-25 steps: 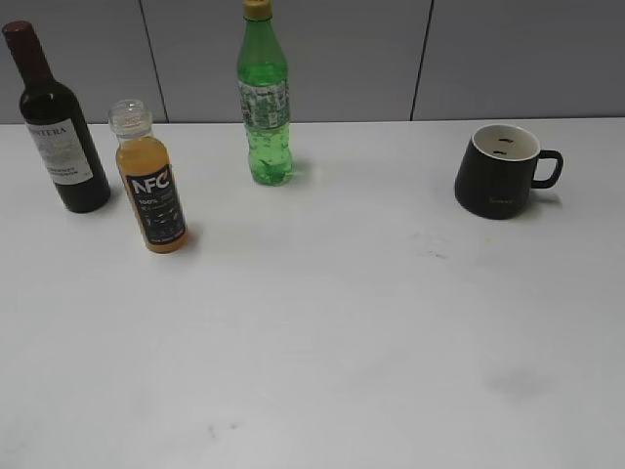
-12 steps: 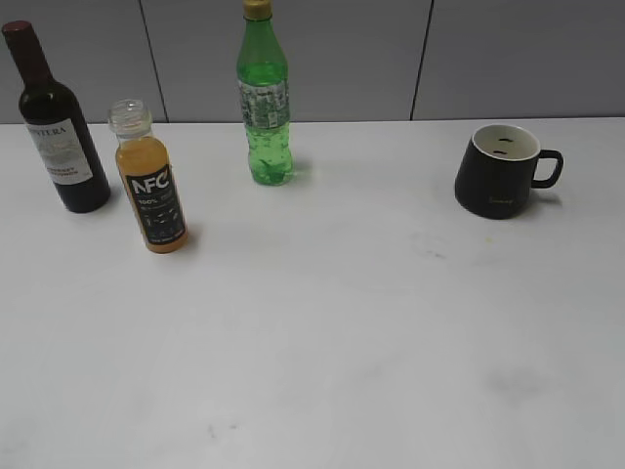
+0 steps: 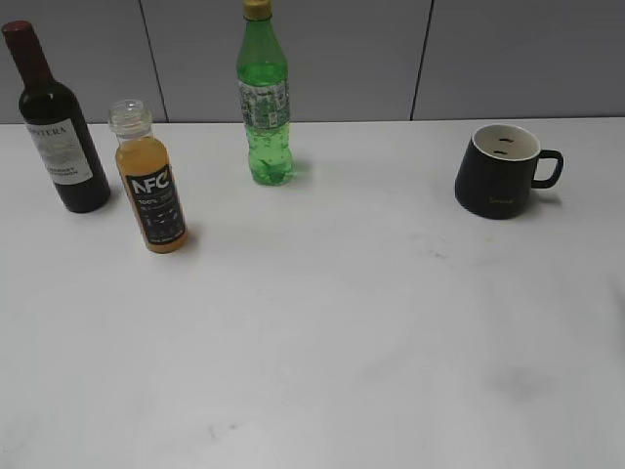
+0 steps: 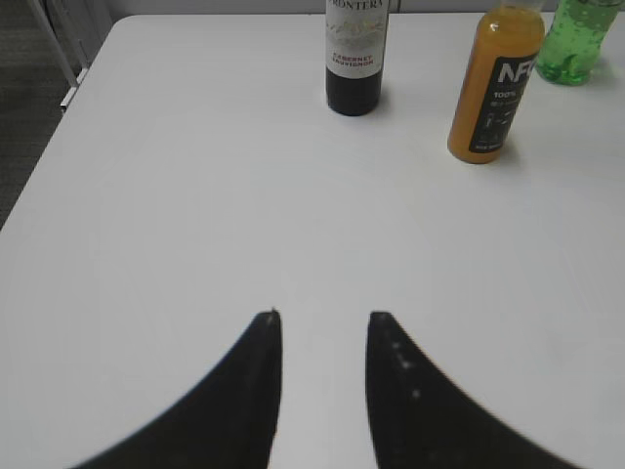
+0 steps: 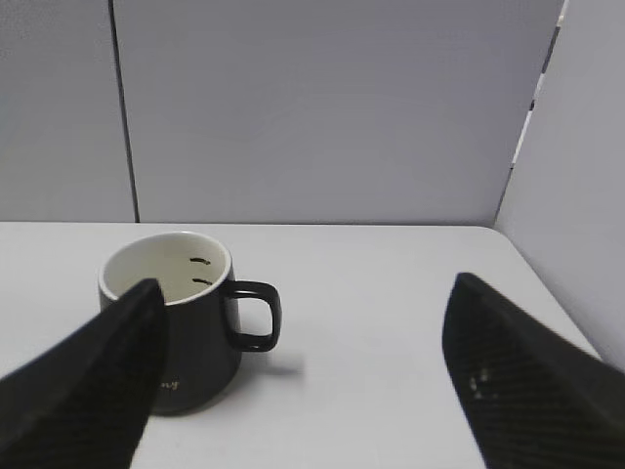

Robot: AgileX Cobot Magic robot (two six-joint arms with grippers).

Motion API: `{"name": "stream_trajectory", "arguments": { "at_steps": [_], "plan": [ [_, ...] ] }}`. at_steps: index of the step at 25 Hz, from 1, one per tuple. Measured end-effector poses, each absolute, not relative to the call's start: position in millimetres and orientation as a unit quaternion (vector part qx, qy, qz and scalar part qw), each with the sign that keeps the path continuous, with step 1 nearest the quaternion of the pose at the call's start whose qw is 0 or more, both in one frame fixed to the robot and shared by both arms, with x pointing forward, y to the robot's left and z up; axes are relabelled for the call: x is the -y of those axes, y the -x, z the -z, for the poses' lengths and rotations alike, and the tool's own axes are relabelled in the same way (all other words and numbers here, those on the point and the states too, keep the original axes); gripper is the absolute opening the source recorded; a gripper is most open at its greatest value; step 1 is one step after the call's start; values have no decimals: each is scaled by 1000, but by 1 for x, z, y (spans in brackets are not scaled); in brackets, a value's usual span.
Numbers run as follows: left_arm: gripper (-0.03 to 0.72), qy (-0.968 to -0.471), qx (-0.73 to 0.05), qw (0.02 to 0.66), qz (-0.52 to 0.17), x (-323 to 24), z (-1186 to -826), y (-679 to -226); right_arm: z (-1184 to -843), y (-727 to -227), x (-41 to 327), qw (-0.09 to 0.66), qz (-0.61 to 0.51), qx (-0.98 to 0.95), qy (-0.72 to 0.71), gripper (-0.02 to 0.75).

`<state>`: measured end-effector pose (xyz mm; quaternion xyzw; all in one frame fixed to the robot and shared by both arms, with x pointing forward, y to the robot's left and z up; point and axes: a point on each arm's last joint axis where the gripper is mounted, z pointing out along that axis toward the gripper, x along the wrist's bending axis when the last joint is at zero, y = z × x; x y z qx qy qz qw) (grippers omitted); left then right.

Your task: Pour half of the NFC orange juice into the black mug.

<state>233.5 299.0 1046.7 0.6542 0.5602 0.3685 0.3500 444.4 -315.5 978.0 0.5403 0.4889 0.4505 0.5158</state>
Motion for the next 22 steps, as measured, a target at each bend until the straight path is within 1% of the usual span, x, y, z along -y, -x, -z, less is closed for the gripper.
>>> {"name": "stream_trajectory", "arguments": {
  "at_steps": [5, 12, 18, 22],
  "plan": [
    [238, -654, -560, 350, -368, -299, -1047, -234, -944, -466, 318, 498, -451, -482, -562, 671],
    [238, -654, -560, 350, -368, -299, -1047, -234, -906, -495, 319, 476, -427, -501, -584, 671],
    [238, -654, -560, 350, -368, -299, -1047, -234, -878, -522, 321, 462, -412, -513, -595, 670],
    [238, -654, -560, 350, -368, -299, -1047, -234, -867, -540, 322, 463, -411, -515, -593, 669]
  ]
}}
